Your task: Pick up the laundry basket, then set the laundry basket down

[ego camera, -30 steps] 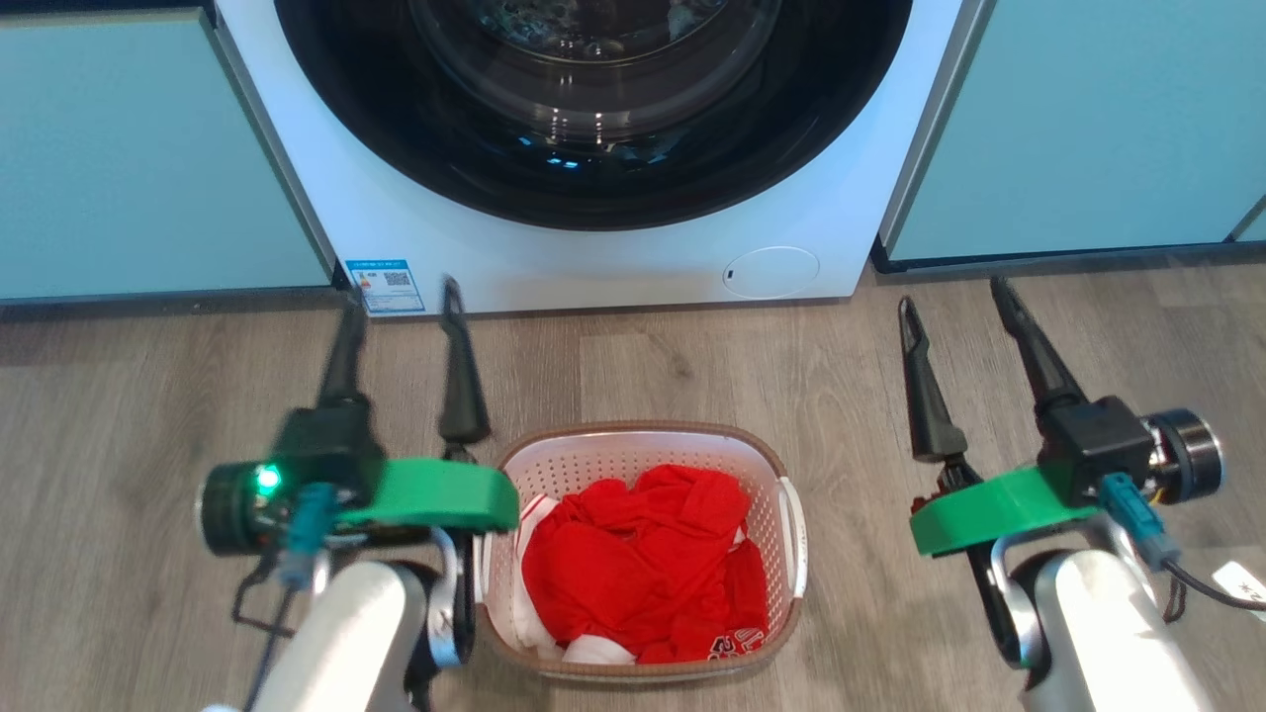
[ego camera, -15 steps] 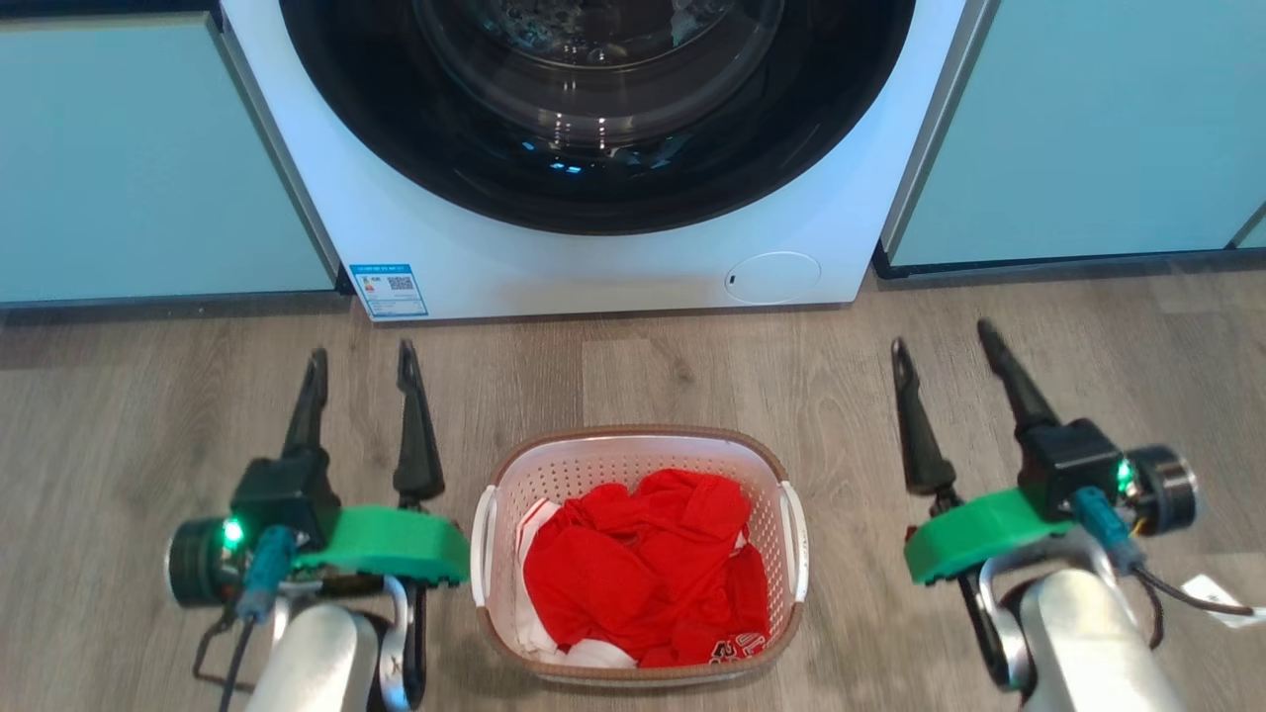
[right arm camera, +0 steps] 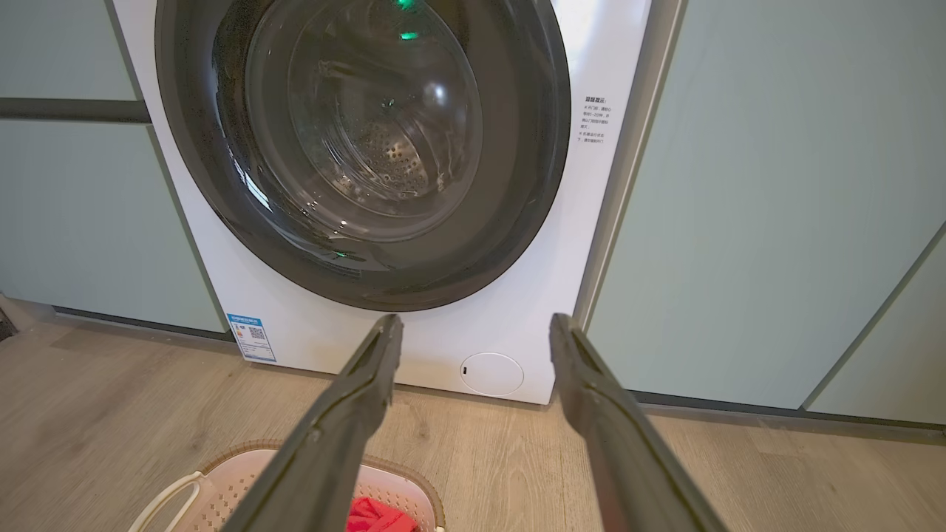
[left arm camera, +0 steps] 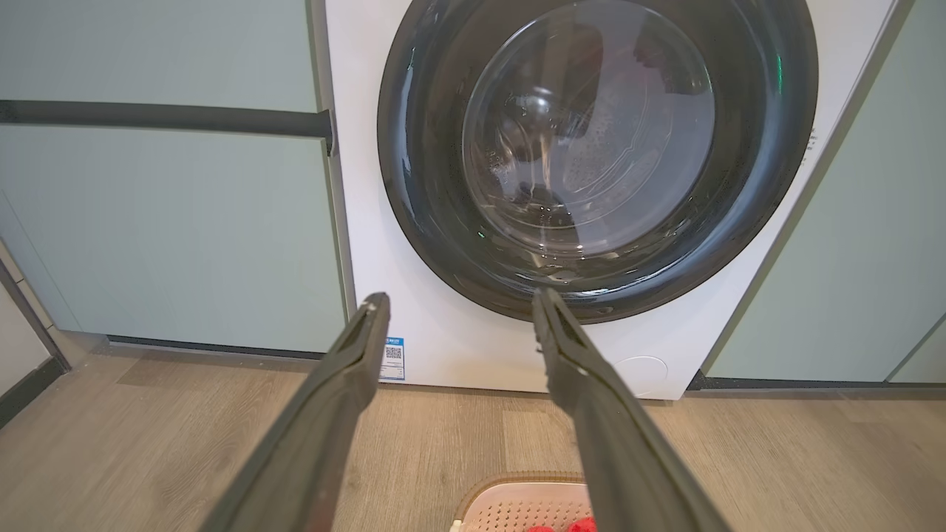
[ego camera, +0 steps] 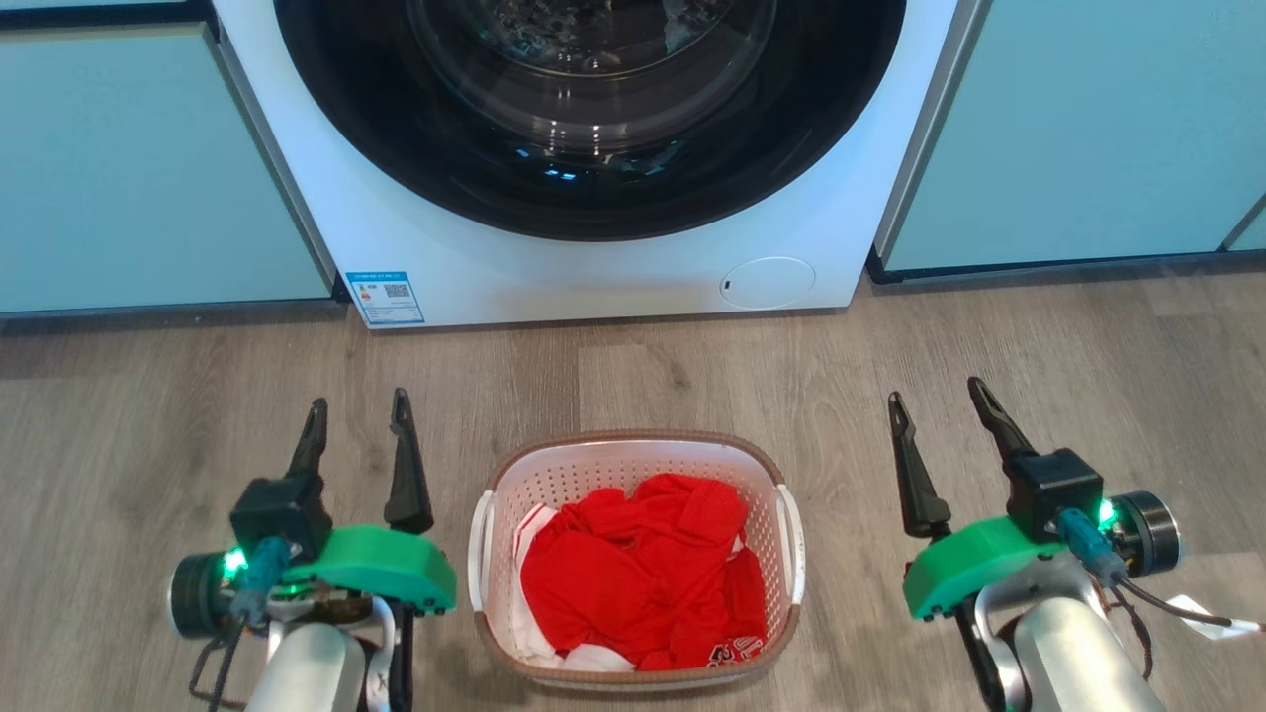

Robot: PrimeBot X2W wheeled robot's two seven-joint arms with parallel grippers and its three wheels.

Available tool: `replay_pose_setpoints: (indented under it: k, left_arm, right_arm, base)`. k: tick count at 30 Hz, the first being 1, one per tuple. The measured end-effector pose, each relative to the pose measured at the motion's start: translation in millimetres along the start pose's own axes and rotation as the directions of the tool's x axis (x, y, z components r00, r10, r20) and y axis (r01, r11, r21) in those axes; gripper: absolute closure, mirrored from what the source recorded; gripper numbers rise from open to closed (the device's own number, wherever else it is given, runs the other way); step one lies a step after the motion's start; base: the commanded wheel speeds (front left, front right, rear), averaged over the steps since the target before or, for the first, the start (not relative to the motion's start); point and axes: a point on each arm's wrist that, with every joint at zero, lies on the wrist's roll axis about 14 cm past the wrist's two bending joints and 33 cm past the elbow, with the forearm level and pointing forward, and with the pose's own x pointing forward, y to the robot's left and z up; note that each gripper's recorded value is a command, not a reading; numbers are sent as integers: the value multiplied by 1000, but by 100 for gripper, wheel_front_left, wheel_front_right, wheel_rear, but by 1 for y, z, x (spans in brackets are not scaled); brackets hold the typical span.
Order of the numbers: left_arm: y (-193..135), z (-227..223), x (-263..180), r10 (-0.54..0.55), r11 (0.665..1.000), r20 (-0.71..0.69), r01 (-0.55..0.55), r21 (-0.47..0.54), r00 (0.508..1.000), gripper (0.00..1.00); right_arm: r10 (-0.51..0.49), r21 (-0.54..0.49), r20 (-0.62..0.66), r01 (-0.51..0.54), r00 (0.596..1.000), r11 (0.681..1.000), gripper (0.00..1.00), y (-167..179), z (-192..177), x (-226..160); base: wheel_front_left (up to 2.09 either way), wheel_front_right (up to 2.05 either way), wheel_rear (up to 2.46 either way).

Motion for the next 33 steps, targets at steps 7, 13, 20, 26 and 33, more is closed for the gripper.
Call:
replay_pose_setpoints:
  k: [7,13,20,26,33]
  left_arm:
    - [9,-1,1,29,999,-3,-29,-18,1000,0]
    - [10,-5,2,33,999,-17,-33,-19,999,0]
    - [11,-11,4,35,999,-32,-36,-18,999,0]
    - [12,-17,5,37,999,-49,-38,-18,998,0]
    - [10,-40,20,18,1000,-109,-20,-21,994,0]
  right_arm:
    - [-1,1,-4,1,1000,1000,0,0,-2,1]
    - [1,-2,-14,-1,1000,1000,0,0,-5,2]
    - [-9,0,-22,9,1000,1000,0,-4,-8,4]
    - [-11,0,-32,11,999,1000,0,-5,-12,6]
    - [-10,11,-95,11,995,1000,0,-10,-37,23]
  base:
    - [0,0,0]
    - [0,0,0]
    - [0,0,0]
    - [0,0,0]
    - [0,0,0]
